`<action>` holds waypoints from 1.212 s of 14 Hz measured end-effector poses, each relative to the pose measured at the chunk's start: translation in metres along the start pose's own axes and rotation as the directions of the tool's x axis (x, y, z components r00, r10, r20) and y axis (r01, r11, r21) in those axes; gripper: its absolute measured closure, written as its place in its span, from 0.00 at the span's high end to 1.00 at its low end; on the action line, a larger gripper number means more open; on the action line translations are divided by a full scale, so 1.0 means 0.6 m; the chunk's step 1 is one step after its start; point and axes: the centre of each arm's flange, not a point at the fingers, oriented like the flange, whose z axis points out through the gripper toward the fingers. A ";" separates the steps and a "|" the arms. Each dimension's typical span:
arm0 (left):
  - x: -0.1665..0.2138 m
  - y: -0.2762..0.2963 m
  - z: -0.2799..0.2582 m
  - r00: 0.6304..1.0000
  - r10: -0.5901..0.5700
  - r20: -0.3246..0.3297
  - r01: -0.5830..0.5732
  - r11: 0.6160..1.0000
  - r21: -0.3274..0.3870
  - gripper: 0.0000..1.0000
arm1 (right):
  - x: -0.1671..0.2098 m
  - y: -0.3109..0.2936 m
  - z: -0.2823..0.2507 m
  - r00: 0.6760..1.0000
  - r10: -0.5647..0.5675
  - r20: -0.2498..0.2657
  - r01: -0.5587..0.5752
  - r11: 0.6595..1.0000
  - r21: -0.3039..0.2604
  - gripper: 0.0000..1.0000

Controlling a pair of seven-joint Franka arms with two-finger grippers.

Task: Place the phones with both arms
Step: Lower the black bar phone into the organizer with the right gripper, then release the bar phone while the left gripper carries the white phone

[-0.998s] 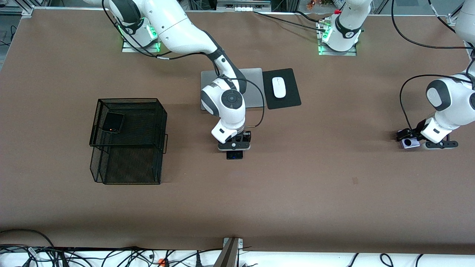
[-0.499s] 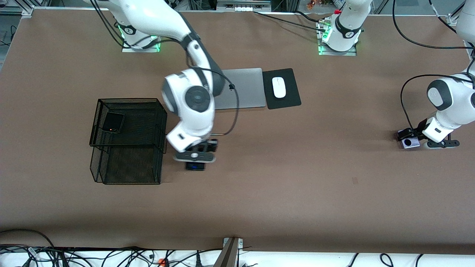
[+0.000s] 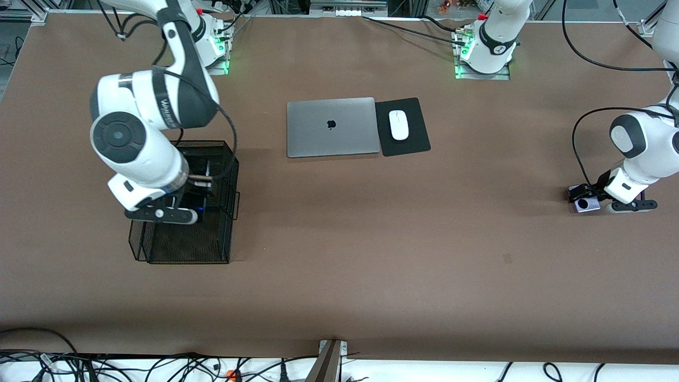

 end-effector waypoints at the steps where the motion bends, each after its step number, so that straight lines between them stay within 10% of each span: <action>1: -0.001 -0.001 0.005 1.000 -0.002 -0.001 0.002 1.000 -0.002 1.00 | -0.020 0.017 0.022 1.000 0.006 0.002 -0.006 1.000 0.020 0.79; 10: 0.000 -0.003 0.004 1.000 -0.005 -0.010 0.005 1.000 -0.001 0.86 | -0.115 0.058 0.173 0.995 0.016 0.098 -0.019 0.999 0.032 0.79; 17: 0.006 0.002 0.003 0.999 -0.034 -0.015 0.034 0.999 -0.003 0.85 | -0.103 0.050 0.210 0.998 0.026 0.063 -0.028 0.999 0.032 0.79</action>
